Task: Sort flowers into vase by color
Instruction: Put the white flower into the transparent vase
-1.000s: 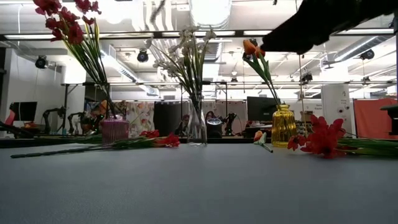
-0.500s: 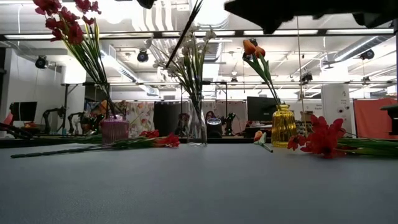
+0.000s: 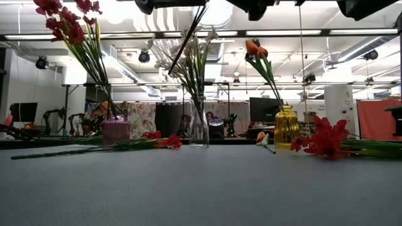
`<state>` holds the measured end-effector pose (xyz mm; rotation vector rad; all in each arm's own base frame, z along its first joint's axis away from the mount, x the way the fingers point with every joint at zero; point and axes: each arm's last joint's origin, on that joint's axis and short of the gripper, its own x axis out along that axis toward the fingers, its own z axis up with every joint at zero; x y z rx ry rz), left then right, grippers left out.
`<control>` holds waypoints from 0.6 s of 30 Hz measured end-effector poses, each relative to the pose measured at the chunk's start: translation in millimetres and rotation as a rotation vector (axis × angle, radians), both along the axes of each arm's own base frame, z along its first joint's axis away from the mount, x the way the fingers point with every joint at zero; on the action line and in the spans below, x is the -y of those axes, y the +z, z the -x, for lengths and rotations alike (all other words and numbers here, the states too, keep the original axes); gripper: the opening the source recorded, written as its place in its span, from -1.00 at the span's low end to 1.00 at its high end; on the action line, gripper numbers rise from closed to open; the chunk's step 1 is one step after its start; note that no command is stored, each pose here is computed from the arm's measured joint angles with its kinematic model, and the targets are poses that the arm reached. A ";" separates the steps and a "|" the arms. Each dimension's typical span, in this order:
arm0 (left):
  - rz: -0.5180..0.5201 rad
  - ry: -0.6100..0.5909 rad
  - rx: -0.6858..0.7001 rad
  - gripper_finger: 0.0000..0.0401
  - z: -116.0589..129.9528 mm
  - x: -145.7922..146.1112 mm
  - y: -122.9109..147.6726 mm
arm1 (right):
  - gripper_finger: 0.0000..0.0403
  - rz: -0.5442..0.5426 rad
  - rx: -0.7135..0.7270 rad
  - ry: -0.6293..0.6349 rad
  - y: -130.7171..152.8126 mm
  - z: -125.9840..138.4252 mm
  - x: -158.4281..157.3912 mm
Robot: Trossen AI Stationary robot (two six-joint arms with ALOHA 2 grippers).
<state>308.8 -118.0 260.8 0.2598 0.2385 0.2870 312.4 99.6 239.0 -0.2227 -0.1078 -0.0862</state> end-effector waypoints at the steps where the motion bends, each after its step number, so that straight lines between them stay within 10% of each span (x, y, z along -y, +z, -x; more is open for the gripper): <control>1: 0.001 -0.001 0.000 -1.00 0.0 0.1 0.0 | -0.12 -0.001 0.002 -0.001 0.7 0.0 0.1; 18: 0.028 0.007 0.010 -0.81 0.3 -0.7 0.7 | -0.91 0.002 0.007 -0.006 3.0 -0.8 0.2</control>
